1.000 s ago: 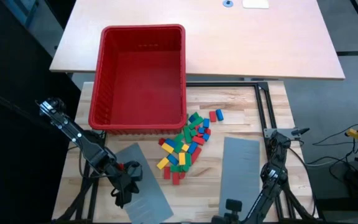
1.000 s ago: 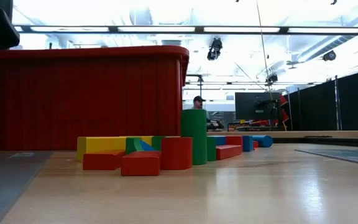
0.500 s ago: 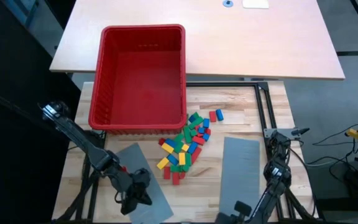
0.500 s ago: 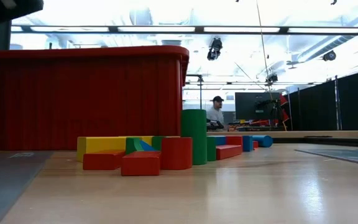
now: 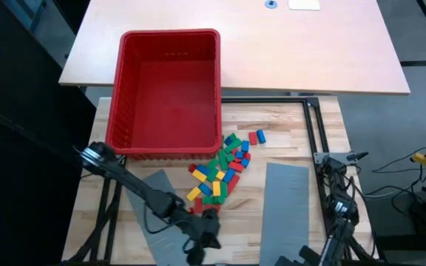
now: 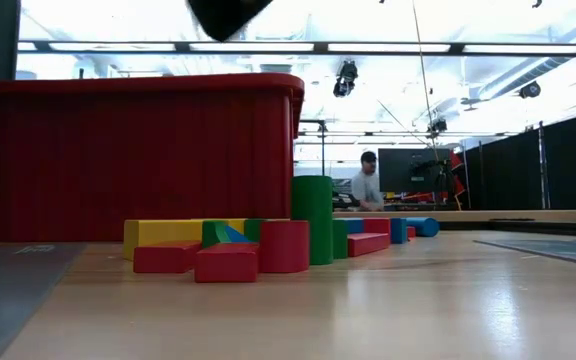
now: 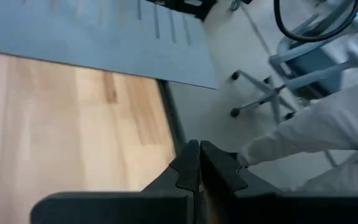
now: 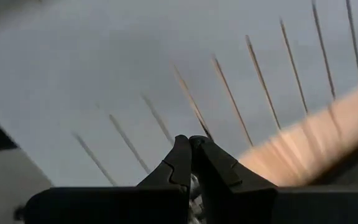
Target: Sort blocks
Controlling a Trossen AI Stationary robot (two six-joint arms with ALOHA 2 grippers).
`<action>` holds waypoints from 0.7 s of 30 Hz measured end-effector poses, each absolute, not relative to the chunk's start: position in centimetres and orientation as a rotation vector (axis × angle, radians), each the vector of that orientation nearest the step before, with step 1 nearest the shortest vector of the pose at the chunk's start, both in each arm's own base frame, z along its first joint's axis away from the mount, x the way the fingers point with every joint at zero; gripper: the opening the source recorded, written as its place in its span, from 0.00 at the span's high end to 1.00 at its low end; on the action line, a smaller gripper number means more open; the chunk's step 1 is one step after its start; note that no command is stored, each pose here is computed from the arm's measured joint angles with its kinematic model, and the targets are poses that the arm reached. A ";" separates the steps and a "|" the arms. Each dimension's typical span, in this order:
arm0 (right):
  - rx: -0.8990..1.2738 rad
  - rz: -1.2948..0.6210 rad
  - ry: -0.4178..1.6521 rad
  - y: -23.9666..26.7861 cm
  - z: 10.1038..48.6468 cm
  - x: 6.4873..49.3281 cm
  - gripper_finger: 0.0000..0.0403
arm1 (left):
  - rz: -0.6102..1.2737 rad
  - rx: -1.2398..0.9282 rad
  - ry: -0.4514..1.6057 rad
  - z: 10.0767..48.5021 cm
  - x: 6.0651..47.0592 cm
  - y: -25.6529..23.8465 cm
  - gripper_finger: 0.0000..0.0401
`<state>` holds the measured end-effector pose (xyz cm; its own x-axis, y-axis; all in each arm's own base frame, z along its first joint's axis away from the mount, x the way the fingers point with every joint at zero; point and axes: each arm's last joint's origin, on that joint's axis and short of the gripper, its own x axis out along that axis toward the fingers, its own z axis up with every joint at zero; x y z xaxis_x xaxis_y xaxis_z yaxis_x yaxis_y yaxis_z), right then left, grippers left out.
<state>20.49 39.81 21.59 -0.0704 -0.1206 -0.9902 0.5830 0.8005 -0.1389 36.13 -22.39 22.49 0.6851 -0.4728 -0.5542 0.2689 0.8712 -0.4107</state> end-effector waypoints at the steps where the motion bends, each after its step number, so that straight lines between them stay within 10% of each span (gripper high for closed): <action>1: 0.379 -0.622 1.561 40.0 21.2 19.9 1.00 | -0.416 -0.305 0.707 22.4 36.6 -22.3 1.00; 21: 0.303 -0.604 1.647 39.0 14.5 19.8 1.00 | -0.434 -0.364 0.796 19.4 39.5 -20.5 1.00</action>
